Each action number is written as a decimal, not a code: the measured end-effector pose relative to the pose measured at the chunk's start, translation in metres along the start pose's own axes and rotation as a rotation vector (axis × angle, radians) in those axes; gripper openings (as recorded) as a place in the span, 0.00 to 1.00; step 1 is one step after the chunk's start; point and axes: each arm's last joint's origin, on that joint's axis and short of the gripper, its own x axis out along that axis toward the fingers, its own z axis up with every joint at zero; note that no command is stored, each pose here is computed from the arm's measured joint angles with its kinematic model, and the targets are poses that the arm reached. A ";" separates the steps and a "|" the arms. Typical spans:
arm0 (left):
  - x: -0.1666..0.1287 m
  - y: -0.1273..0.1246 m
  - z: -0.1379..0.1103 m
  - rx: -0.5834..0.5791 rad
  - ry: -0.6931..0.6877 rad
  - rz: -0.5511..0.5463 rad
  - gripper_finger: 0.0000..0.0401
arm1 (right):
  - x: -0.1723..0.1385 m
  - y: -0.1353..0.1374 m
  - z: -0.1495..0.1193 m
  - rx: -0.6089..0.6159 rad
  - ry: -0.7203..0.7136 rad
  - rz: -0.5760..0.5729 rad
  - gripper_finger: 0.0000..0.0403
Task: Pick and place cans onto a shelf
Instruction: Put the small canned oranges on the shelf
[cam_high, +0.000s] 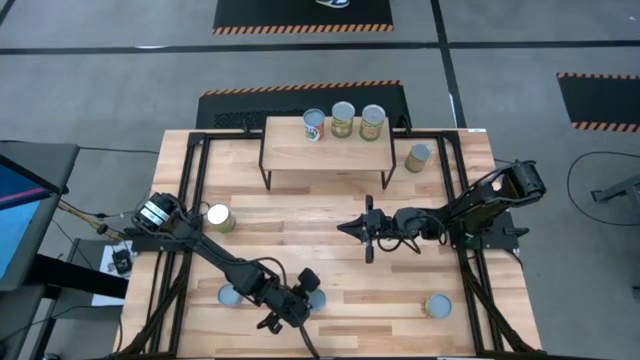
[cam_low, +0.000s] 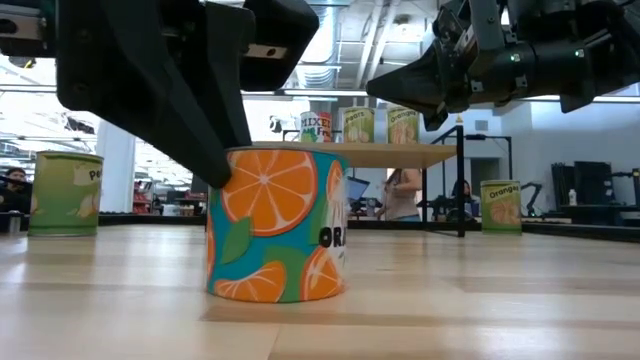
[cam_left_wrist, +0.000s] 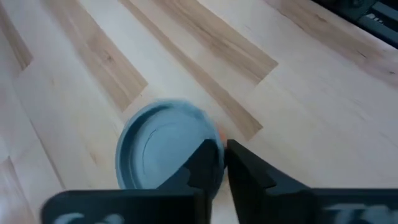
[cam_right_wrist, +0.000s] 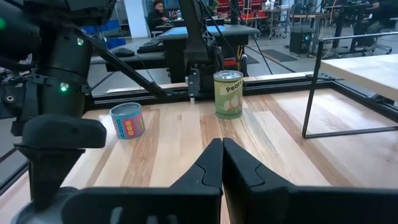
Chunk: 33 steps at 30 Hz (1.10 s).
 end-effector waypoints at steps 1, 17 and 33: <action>0.000 0.000 0.000 0.002 0.000 0.001 0.03 | 0.000 0.000 0.000 0.000 0.000 0.000 0.05; -0.086 0.043 0.009 -0.186 0.056 0.171 0.01 | -0.001 0.003 0.000 0.004 -0.002 0.014 0.05; -0.221 0.129 -0.051 -0.577 -0.021 0.513 0.01 | 0.000 0.001 0.000 -0.016 -0.001 0.007 0.04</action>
